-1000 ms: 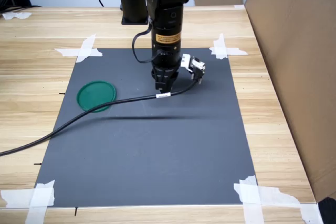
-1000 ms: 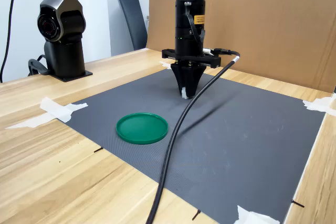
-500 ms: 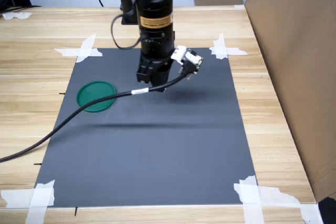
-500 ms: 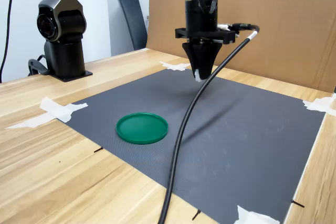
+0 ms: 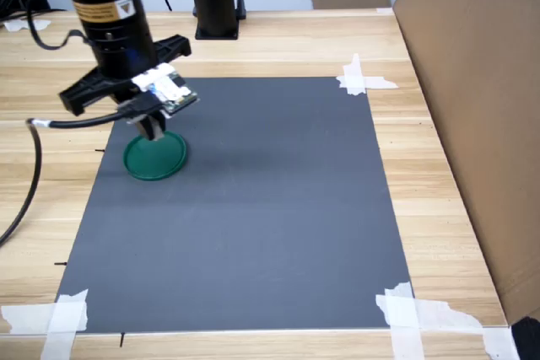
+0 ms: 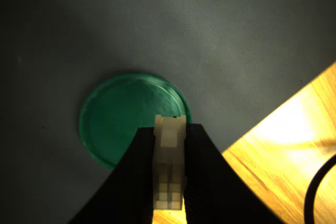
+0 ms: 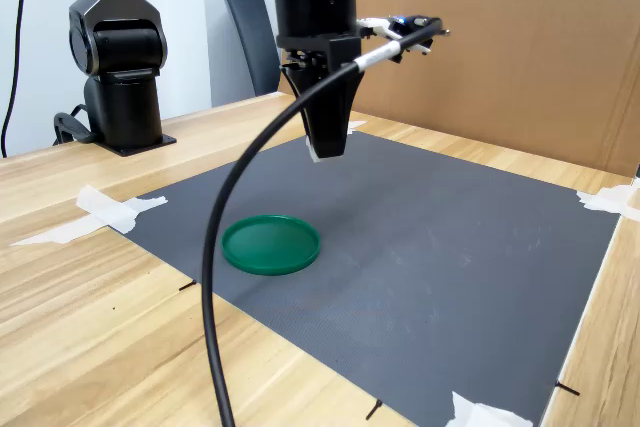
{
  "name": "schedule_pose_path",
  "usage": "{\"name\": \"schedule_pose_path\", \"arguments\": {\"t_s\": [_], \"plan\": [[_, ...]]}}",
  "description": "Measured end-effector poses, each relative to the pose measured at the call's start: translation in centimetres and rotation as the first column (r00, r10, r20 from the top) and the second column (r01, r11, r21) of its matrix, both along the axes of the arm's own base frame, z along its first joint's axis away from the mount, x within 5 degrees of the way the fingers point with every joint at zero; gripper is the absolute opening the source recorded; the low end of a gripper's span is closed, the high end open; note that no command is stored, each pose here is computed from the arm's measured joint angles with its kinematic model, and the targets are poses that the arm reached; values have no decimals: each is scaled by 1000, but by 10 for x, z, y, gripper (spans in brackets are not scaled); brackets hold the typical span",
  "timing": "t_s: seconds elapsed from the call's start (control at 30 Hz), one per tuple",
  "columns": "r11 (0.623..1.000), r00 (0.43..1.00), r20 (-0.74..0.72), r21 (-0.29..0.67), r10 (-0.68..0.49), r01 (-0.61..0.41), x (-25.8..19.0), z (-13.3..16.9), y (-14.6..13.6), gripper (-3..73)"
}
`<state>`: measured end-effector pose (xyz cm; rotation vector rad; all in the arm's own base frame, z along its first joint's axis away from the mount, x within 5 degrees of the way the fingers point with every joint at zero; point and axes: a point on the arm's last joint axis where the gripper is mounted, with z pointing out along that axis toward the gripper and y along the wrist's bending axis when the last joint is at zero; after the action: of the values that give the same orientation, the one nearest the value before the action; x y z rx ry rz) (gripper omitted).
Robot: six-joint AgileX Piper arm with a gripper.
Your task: Grasp a white terminal and put it in the green lid.
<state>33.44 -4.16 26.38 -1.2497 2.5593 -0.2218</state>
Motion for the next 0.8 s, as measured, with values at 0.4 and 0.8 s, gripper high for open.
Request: {"name": "schedule_pose_path", "arguments": {"t_s": [0.4, 0.8], "plan": [[999, 999, -4, -39, 34, -34, -35, -41, -16, 80], [998, 999, 25, -53, 37, -36, -37, -51, -16, 80]]}}
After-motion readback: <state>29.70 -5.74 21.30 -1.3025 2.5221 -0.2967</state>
